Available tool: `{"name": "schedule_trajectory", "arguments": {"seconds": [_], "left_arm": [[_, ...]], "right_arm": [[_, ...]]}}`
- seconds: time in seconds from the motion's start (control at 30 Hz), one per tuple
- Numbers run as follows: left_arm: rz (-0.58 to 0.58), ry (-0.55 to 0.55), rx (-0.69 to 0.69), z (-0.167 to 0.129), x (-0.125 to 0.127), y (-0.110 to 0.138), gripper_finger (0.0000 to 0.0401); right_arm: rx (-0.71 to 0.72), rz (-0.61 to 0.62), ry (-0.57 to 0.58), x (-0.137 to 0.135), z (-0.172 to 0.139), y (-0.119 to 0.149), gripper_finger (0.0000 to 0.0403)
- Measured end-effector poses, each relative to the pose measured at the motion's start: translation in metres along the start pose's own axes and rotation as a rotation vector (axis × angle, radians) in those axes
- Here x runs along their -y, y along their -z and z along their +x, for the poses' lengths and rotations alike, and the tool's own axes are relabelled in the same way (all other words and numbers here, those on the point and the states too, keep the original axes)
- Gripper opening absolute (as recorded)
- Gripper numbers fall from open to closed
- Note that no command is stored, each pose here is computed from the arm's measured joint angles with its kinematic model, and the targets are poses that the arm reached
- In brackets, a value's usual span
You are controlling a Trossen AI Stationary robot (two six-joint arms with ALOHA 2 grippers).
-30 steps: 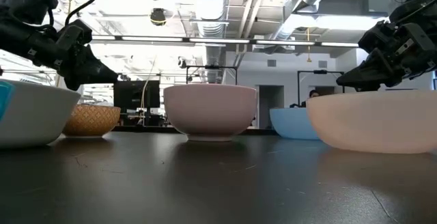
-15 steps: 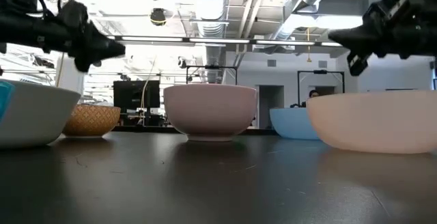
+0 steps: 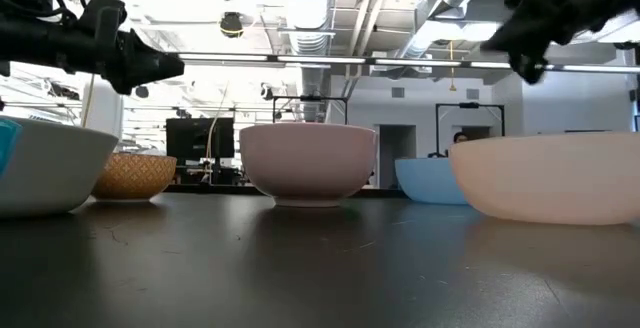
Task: Nest bowls inside each other
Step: Stack the light orange transparent bowl on top of the white bowl
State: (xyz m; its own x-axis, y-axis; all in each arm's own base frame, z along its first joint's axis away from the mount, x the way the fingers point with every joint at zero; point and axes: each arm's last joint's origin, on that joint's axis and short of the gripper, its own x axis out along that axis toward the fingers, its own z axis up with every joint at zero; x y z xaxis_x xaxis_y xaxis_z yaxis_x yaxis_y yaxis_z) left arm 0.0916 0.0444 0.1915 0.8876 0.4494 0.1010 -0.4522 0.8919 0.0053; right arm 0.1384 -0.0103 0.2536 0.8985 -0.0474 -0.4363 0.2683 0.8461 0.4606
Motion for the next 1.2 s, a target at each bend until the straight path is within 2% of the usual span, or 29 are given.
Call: {"name": "schedule_trajectory", "arguments": {"seconds": [0.17, 0.3, 0.4, 0.47, 0.6, 0.77, 1.07, 1.2], "left_arm": [[0.126, -0.030, 0.010, 0.000, -0.001, -0.001, 0.0094], [0.148, -0.046, 0.024, 0.000, -0.001, -0.003, 0.0094], [0.157, -0.046, 0.023, 0.000, -0.001, -0.003, 0.0094], [0.190, -0.047, 0.033, 0.000, -0.001, -0.004, 0.0094], [0.225, -0.073, 0.053, 0.000, -0.002, -0.006, 0.0094], [0.215, -0.097, 0.056, 0.000, -0.003, -0.007, 0.0094], [0.210, -0.100, 0.057, 0.000, -0.003, -0.007, 0.0094], [0.205, -0.100, 0.057, 0.000, -0.003, -0.007, 0.0094]], "right_arm": [[-0.284, 0.209, 0.193, -0.018, 0.002, -0.015, 0.0044], [-0.435, 0.320, 0.325, -0.027, 0.015, -0.018, 0.0044], [-0.535, 0.414, 0.463, -0.026, 0.029, -0.016, 0.0044], [-0.612, 0.441, 0.512, -0.024, 0.037, -0.016, 0.0044], [-0.763, 0.428, 0.536, -0.021, 0.051, -0.013, 0.0044], [-0.827, 0.387, 0.555, -0.016, 0.060, -0.010, 0.0067], [-0.874, 0.337, 0.563, -0.012, 0.058, -0.007, 0.0187], [-0.886, 0.320, 0.563, -0.006, 0.063, 0.007, 0.0220]]}}
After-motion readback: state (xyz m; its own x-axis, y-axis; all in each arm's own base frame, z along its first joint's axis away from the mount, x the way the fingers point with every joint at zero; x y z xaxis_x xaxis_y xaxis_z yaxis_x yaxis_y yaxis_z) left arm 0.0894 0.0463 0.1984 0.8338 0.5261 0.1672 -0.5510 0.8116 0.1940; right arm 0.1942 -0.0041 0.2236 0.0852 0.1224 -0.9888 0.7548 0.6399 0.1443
